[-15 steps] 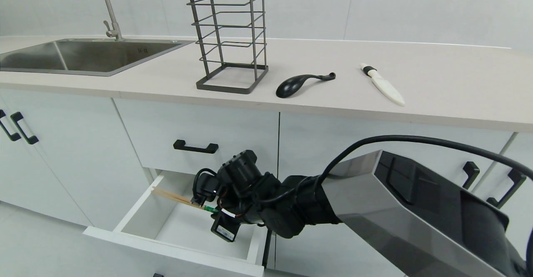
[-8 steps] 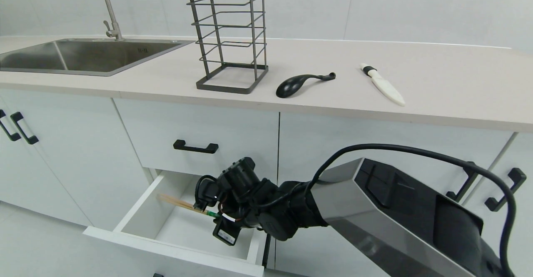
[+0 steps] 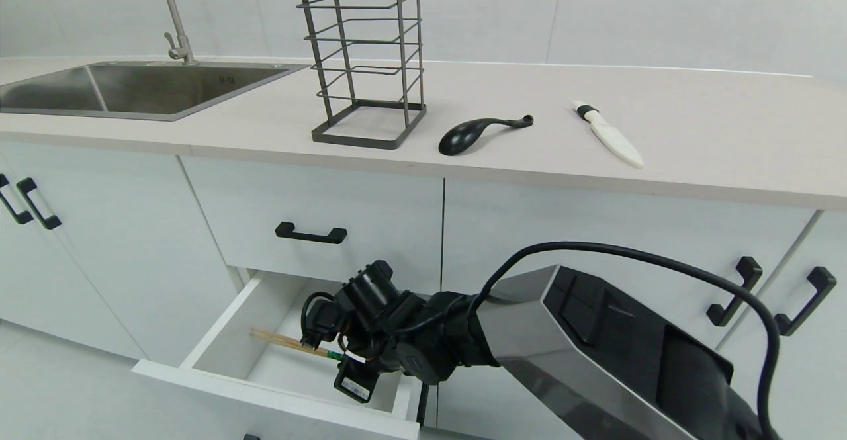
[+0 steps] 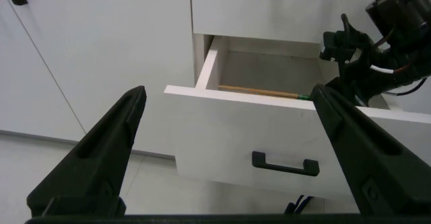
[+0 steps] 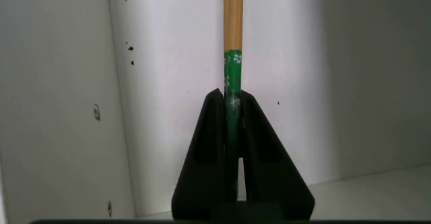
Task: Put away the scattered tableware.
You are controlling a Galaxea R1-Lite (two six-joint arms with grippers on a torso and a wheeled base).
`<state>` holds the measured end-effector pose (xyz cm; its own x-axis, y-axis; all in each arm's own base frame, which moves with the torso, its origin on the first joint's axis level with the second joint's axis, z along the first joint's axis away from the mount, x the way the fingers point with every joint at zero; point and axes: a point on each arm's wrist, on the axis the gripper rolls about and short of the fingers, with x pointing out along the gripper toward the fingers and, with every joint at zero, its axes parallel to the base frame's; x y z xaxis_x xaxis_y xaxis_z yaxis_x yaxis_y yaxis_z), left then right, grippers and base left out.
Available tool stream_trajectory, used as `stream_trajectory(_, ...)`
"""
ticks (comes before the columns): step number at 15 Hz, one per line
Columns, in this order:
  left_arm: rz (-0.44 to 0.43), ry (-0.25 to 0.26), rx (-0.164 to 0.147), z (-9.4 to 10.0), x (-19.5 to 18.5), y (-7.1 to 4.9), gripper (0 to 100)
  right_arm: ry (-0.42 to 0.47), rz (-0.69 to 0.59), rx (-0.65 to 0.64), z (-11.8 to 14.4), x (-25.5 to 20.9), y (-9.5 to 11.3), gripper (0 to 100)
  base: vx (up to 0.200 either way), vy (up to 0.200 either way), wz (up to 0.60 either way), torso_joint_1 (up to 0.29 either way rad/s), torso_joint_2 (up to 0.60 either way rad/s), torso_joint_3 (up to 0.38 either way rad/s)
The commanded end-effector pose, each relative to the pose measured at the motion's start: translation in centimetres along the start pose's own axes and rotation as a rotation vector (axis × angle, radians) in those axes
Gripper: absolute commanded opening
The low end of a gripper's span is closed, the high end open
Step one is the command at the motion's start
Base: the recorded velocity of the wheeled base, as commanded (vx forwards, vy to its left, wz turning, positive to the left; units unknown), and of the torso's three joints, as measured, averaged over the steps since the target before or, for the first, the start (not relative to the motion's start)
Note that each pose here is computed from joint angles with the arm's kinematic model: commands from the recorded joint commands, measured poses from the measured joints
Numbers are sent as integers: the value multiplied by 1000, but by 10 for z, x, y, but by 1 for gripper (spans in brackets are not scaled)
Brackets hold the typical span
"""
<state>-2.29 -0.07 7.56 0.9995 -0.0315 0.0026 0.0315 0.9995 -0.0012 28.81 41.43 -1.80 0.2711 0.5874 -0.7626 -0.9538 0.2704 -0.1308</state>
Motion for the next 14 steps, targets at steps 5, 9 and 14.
stream_trajectory(5,1,1,0,0,0,0,100,-1,24,-18,-2,25,17,0,0,0,0,0,0,0)
stream_trajectory(9,1,1,0,0,0,0,100,-31,18,-23,4,27,18,100,0,0,0,0,0,0)
stream_trajectory(14,1,1,0,0,0,0,100,-123,-25,-43,40,-8,18,100,0,0,0,0,0,0)
